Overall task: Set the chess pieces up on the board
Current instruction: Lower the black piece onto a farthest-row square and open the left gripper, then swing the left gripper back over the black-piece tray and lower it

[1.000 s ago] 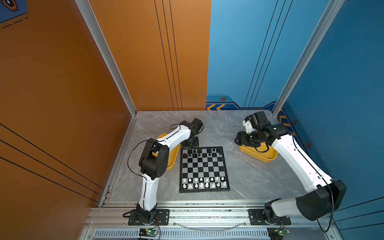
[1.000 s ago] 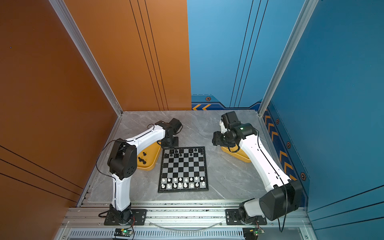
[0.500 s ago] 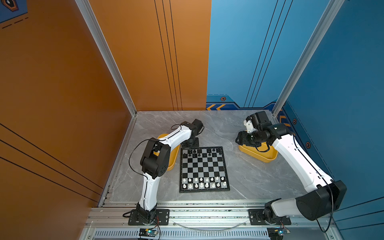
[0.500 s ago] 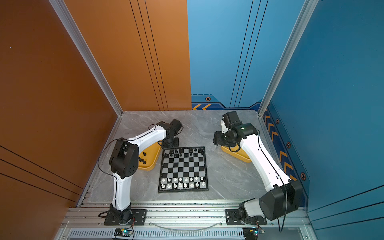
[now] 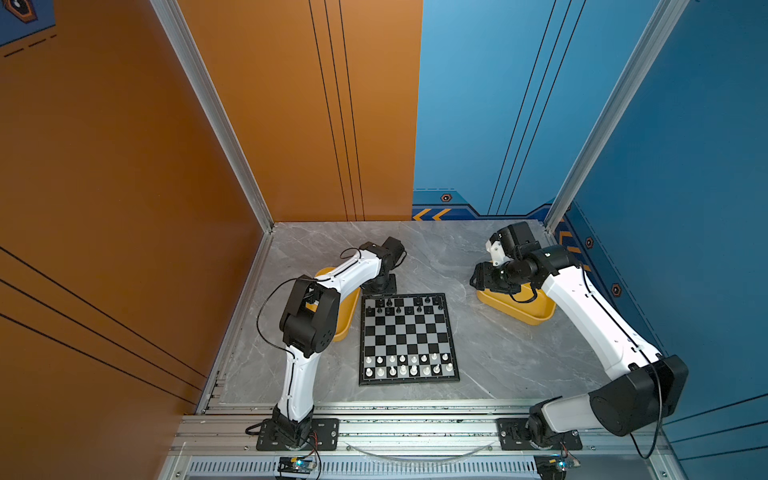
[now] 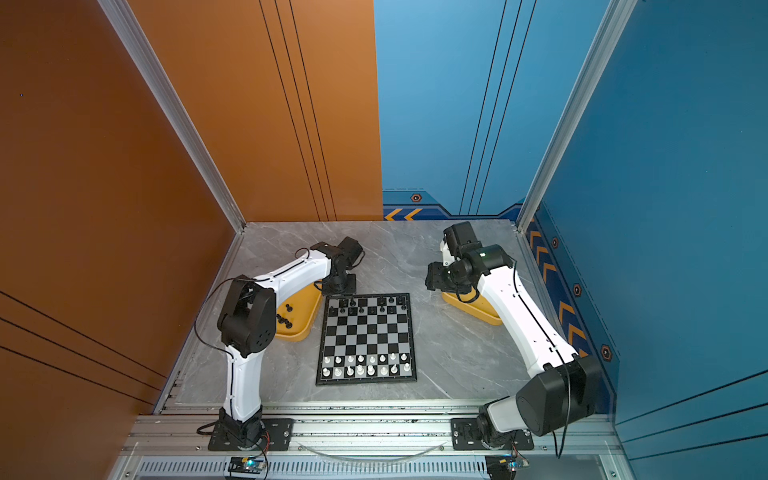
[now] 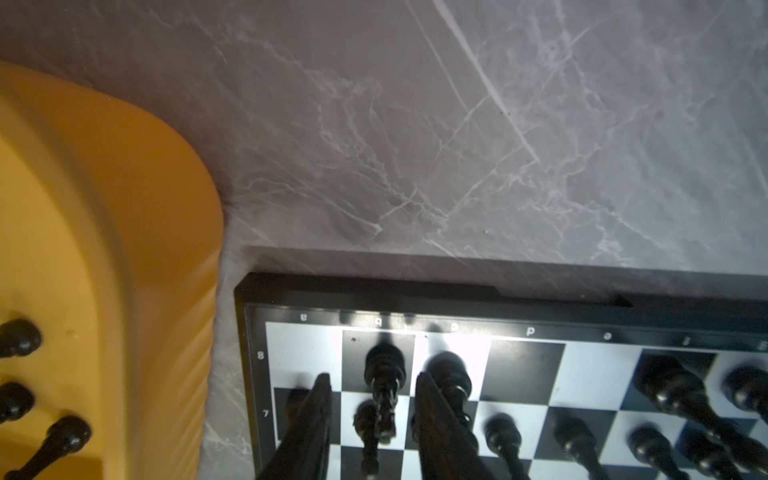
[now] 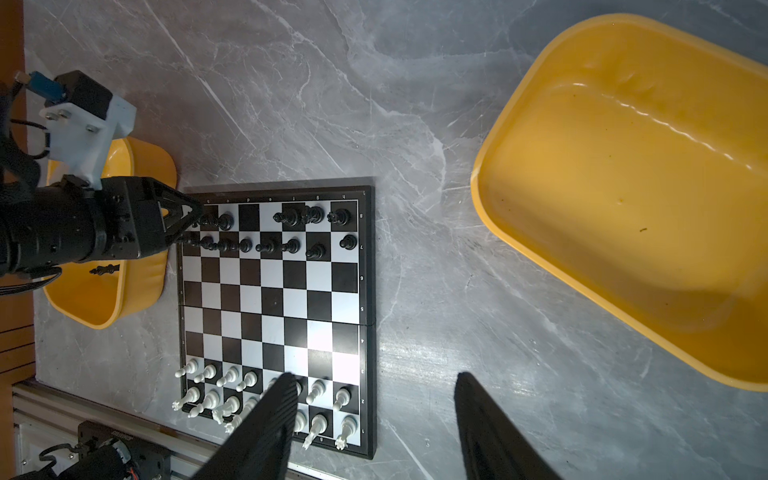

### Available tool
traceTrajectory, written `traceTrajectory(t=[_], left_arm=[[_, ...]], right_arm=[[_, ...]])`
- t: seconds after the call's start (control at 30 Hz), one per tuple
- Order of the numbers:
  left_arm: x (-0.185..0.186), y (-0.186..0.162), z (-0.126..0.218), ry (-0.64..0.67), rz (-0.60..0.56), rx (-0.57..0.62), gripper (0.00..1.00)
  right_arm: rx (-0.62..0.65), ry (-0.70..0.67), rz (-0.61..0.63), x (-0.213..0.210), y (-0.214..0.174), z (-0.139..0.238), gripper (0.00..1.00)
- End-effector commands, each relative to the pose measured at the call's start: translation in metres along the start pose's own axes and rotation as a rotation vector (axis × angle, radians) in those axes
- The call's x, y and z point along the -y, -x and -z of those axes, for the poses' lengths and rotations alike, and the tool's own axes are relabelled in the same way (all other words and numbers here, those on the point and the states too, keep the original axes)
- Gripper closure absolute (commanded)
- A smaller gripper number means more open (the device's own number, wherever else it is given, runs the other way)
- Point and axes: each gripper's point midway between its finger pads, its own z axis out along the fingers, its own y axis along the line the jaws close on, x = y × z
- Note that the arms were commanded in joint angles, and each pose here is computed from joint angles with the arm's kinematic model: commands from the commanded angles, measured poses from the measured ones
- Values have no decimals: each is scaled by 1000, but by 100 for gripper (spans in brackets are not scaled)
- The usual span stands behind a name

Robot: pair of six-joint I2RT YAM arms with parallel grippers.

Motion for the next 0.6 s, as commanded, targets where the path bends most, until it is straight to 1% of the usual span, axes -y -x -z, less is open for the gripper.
traceTrajectory(t=[0.0, 0.17, 0.3, 0.57], left_arm=[[-11, 18, 38, -23, 32, 87, 64], [-35, 22, 60, -25, 84, 128, 63], [-58, 20, 69, 4, 115, 156, 62], [-116, -1, 60, 86, 203, 121, 62]], right_arm=[[11, 24, 9, -6, 9, 3, 37], [13, 37, 19, -13, 17, -2, 37], [9, 51, 30, -21, 22, -9, 37], [-6, 79, 57, -36, 33, -21, 37]])
